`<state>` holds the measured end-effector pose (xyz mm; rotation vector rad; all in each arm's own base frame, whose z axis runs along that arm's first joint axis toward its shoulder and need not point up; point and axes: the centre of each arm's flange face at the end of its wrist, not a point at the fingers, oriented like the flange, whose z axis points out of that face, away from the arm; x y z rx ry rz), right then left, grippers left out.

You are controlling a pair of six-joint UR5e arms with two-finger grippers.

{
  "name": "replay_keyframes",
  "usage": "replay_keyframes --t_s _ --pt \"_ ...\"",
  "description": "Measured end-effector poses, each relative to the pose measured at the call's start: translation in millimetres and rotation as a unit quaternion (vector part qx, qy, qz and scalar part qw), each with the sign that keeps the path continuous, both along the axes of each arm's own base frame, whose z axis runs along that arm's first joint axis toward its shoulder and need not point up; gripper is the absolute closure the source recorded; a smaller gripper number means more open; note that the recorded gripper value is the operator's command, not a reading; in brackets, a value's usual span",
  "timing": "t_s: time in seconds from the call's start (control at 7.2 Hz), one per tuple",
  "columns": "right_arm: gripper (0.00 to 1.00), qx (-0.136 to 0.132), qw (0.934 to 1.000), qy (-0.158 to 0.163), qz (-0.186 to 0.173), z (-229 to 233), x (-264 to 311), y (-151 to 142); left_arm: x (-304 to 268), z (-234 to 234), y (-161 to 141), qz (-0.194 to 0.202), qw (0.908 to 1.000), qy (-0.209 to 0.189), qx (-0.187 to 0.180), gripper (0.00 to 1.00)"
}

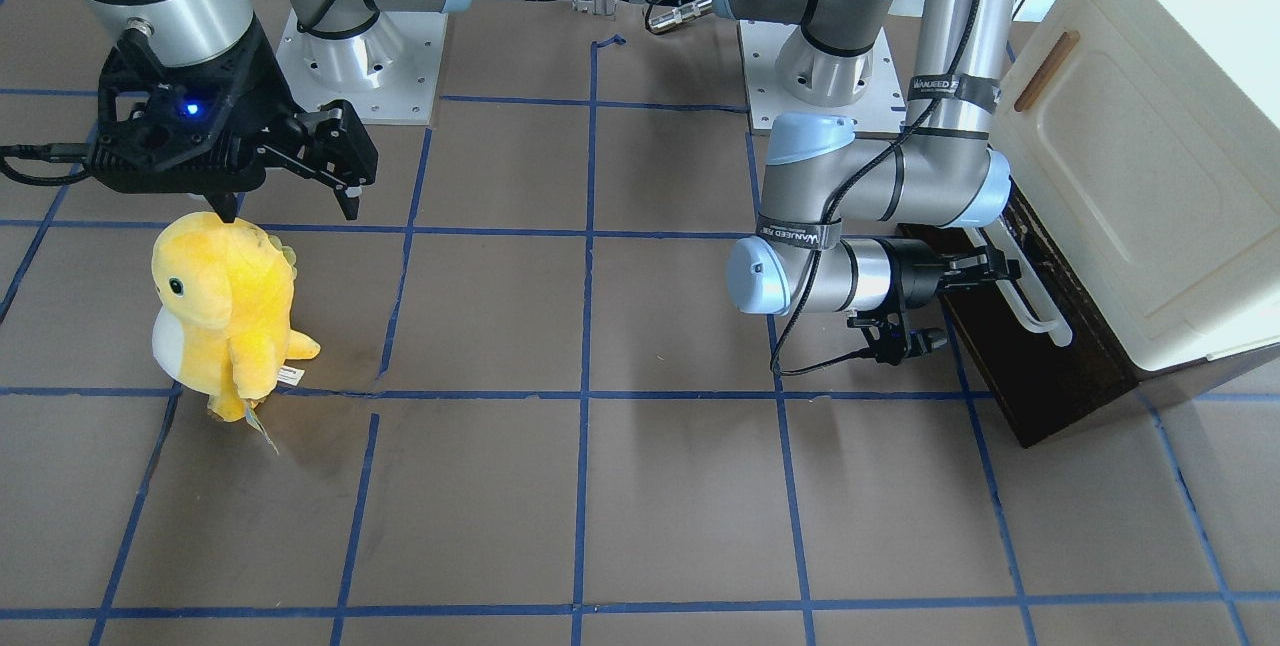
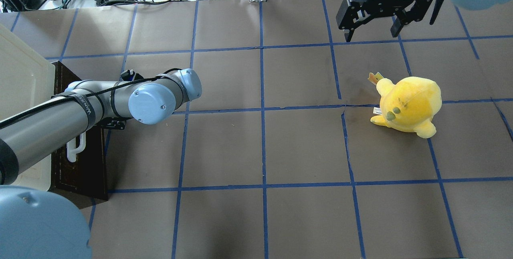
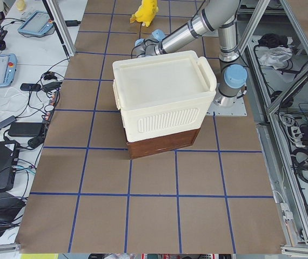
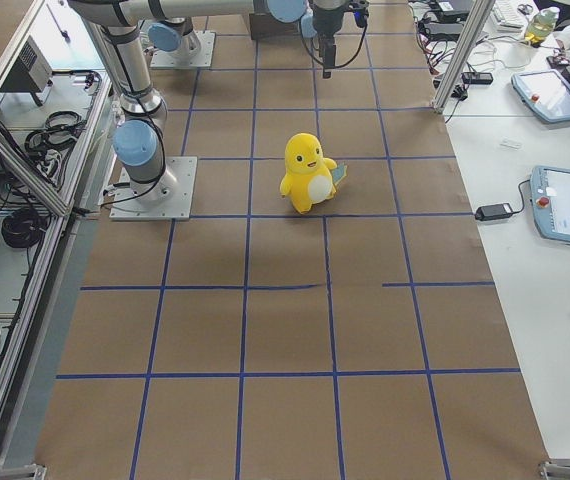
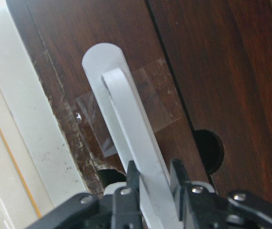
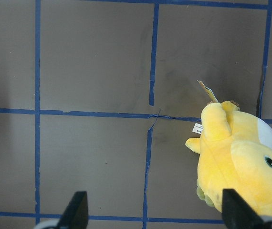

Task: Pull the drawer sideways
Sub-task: 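Pull the handle with the left gripper, sliding the drawer out of the cabinet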

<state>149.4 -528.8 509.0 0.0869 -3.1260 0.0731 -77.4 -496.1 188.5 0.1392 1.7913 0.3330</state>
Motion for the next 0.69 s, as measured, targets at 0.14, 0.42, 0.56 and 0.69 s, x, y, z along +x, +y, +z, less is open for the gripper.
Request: replay_keyframes --t_s 0.14,0.42,0.56,0.69 --pt "0.0 0.0 1.0 0.0 0.0 0.0 0.0 0.0 -1.5 -0.5 0.0 -0.001 1.0 0.0 -0.002 0.73" --pt "0.0 0.0 1.0 0.0 0.0 0.0 0.0 0.0 -5.9 -1.9 -1.3 -0.005 1.0 -0.001 -0.002 0.73" --pt "0.0 0.0 1.0 0.0 0.0 0.0 0.0 0.0 -9.9 -1.8 -3.2 -0.008 1.0 -0.001 -0.003 0.73" --pt "0.0 0.0 1.0 0.0 0.0 0.0 0.0 0.0 -16.3 -1.4 -4.1 -0.015 0.9999 0.0 -0.005 0.73"
